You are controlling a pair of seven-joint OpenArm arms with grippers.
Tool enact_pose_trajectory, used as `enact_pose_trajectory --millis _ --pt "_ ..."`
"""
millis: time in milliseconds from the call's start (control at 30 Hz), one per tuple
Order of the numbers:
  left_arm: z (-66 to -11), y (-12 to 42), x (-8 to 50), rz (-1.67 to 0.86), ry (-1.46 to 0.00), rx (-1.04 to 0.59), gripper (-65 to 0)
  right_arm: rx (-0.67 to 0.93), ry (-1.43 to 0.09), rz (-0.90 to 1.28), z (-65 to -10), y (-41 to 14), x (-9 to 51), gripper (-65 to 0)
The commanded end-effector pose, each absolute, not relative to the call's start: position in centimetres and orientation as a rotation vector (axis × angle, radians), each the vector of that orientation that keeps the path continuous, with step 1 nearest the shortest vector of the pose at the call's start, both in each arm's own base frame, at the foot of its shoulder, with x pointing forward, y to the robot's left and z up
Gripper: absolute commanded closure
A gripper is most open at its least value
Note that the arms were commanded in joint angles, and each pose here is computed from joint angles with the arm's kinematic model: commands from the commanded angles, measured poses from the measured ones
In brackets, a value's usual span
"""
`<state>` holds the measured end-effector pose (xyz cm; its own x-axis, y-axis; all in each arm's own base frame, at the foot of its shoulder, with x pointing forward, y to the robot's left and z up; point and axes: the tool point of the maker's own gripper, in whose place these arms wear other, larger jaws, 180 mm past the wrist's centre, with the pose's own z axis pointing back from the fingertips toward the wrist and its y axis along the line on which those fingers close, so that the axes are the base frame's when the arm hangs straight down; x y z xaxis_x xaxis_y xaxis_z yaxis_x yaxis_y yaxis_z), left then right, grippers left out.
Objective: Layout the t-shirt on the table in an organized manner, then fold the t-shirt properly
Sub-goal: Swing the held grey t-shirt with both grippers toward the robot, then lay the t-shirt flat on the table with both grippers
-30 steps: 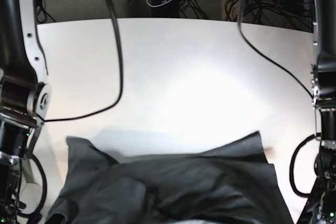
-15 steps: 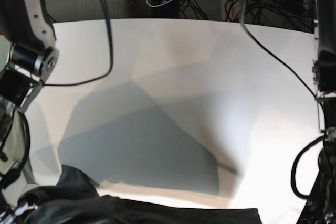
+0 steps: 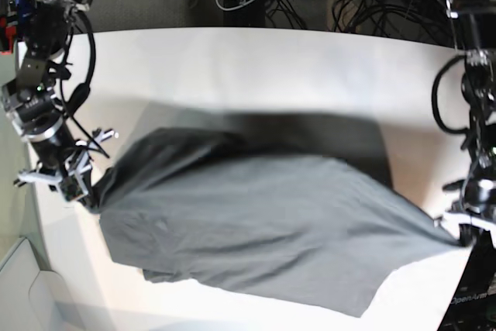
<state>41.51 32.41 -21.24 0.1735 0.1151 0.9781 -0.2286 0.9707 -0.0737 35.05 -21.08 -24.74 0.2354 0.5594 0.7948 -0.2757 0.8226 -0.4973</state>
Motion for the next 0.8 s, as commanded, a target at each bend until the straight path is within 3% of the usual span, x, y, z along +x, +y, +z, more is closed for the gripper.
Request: enact_pose_trajectory --millis 0,300,500,767 --pt "-19.3 32.2 41.2 0.208 -1.440 0.107 -0.1 -0.290 -1.263 0.585 -23.1 -21.2 35.3 0.0" --pt "-28.3 29.5 34.3 0.171 -1.218 0.079 -0.1 -0.346 -1.138 0.572 -24.7 -23.4 34.7 0.0" --pt "-31.0 30.4 30.4 0.201 -1.131 0.098 -0.1 -0.393 -0.967 0.526 -27.3 -27.4 35.4 0.0" --pt "-33.0 29.3 26.5 0.167 -1.044 0.092 -0.1 -0.383 -0.948 0.504 -27.7 -28.4 36.8 0.0"
